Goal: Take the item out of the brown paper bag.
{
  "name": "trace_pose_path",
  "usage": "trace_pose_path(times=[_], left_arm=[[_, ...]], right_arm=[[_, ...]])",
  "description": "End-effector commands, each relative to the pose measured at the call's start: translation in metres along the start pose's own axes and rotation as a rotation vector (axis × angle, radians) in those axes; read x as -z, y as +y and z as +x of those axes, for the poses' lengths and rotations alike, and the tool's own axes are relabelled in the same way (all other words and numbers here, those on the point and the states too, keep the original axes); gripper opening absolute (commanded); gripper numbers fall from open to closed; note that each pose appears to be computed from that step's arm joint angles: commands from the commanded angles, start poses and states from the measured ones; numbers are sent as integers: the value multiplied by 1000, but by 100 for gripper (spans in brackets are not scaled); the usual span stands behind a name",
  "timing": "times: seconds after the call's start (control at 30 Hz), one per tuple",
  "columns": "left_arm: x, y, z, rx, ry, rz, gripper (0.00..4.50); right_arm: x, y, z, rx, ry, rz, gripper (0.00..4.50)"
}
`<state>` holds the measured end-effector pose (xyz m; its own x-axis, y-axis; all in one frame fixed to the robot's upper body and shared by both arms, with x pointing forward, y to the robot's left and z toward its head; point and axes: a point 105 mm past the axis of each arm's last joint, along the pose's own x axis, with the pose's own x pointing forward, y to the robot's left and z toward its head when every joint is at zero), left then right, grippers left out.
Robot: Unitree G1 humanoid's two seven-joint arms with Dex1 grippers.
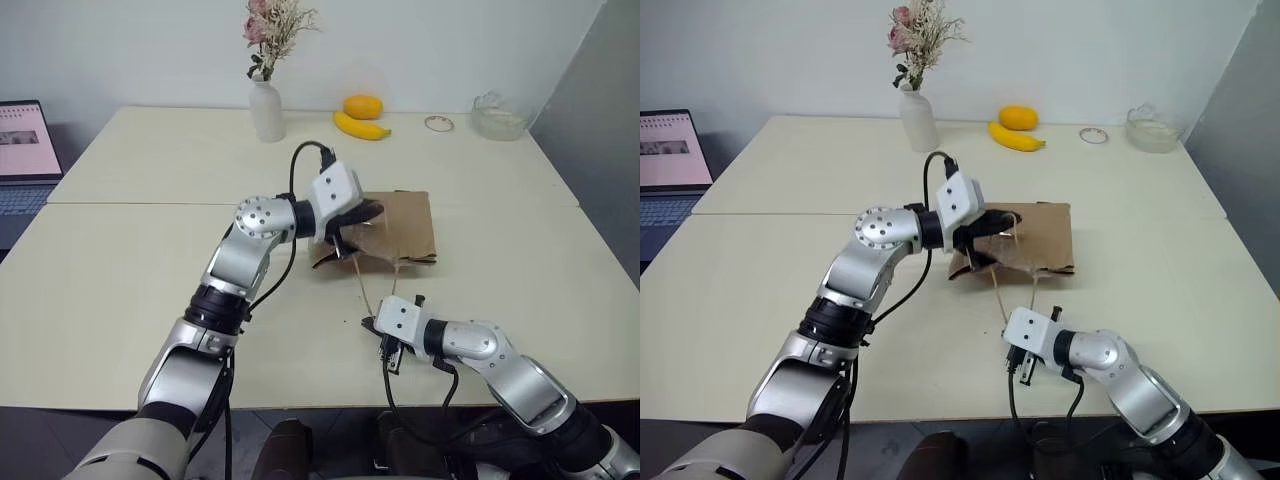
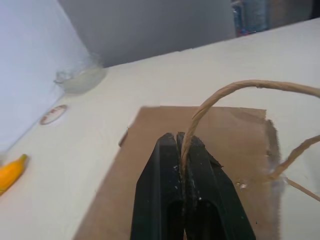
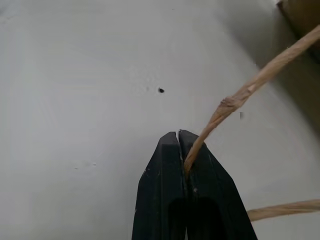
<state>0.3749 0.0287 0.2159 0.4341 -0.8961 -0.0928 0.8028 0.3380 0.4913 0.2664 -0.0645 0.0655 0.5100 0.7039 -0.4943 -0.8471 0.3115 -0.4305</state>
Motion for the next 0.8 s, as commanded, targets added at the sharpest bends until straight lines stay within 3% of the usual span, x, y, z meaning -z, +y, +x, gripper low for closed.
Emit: trace_pose_path(times=[0.03,0.4,0.53,0.7,0.8], left_arm=[[-20,31,-6,-127,-47,19,0],[-36,72,-12,-225,-65,37,0],[-47,74,-11,-207,-122,-10,0],[-55,53,-10,-103,-176,-4,0],[-56,40,-13,-54,-196,-7,0]], right_arm=[[38,11,3,-15,151,-24,1],[57,25,3,-33,215,-44,1],[42,18,4,2,145,-54,1],[9,-7,0,146,1,-18,1],[-5,-17,-8,193,-52,11,91]])
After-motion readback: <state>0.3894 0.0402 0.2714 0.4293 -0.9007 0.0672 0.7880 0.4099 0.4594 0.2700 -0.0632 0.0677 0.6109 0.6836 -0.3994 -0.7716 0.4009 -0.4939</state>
